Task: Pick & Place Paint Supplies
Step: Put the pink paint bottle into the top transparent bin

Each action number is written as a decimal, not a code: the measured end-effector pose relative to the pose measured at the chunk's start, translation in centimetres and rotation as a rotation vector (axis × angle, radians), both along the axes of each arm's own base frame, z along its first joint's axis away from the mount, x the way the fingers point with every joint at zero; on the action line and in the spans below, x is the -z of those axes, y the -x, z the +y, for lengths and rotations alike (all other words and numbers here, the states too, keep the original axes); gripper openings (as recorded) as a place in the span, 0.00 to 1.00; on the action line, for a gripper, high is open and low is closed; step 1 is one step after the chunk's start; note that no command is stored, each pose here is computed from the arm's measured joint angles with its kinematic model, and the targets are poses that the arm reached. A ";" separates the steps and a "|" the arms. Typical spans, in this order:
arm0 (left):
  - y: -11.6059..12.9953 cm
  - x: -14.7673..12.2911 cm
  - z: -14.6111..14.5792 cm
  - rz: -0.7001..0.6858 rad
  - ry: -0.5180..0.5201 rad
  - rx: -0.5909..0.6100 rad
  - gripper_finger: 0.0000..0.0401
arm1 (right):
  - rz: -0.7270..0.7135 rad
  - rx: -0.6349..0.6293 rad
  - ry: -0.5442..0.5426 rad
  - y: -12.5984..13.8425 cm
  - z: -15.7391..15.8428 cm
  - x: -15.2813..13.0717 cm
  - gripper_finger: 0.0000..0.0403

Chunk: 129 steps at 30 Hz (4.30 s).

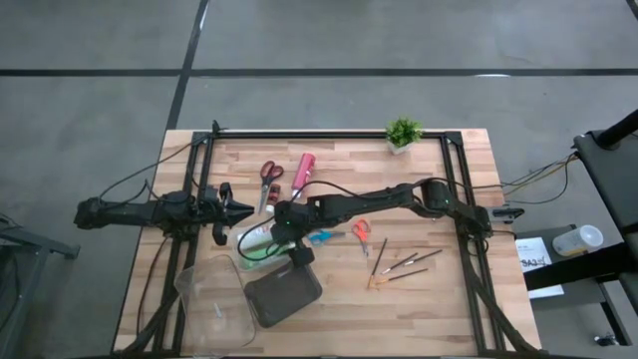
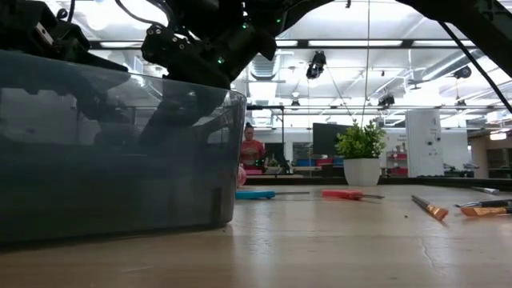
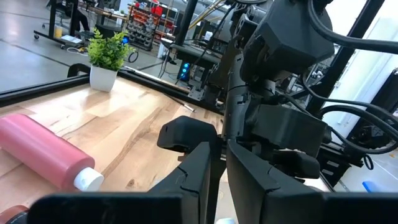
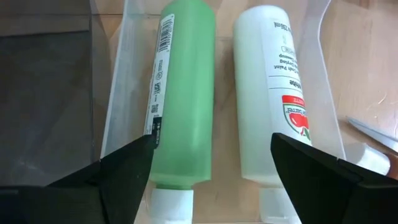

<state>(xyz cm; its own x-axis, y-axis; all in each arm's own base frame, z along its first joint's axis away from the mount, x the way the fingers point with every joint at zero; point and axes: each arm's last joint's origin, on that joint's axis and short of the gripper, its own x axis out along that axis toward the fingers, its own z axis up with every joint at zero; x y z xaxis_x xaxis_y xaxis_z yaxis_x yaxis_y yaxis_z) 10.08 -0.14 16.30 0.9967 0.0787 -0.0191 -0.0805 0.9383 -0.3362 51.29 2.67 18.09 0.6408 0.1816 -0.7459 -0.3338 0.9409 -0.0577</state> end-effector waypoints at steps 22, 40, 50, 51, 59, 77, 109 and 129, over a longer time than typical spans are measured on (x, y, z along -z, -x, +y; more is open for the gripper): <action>0.0 0.0 0.0 0.000 0.000 0.000 0.15 | 0.009 0.195 0.196 2.1 -1.1 -3.9 0.80; 0.0 0.0 0.0 0.000 0.000 0.000 0.15 | -0.065 0.738 0.252 2.6 -7.0 -5.3 0.80; 0.0 0.0 0.0 0.000 0.000 0.000 0.15 | -0.021 0.643 0.048 3.7 -14.1 -5.4 0.80; 0.0 0.0 0.0 0.000 0.000 0.000 0.15 | -0.021 0.644 0.052 3.8 -14.6 -5.4 0.80; 0.0 0.0 0.0 -0.001 0.000 0.000 0.15 | -0.128 0.513 -0.115 4.0 -18.0 -6.1 0.80; 0.0 0.0 0.0 0.000 0.000 0.000 0.15 | -0.116 0.611 -0.128 5.5 -19.6 -0.9 0.80; 0.0 0.0 0.0 0.000 0.000 0.000 0.15 | -0.074 0.894 -0.312 3.3 -13.6 -1.0 0.80; 0.0 0.0 0.0 0.000 0.000 0.000 0.15 | 0.069 0.944 -0.315 3.1 -13.6 3.8 0.80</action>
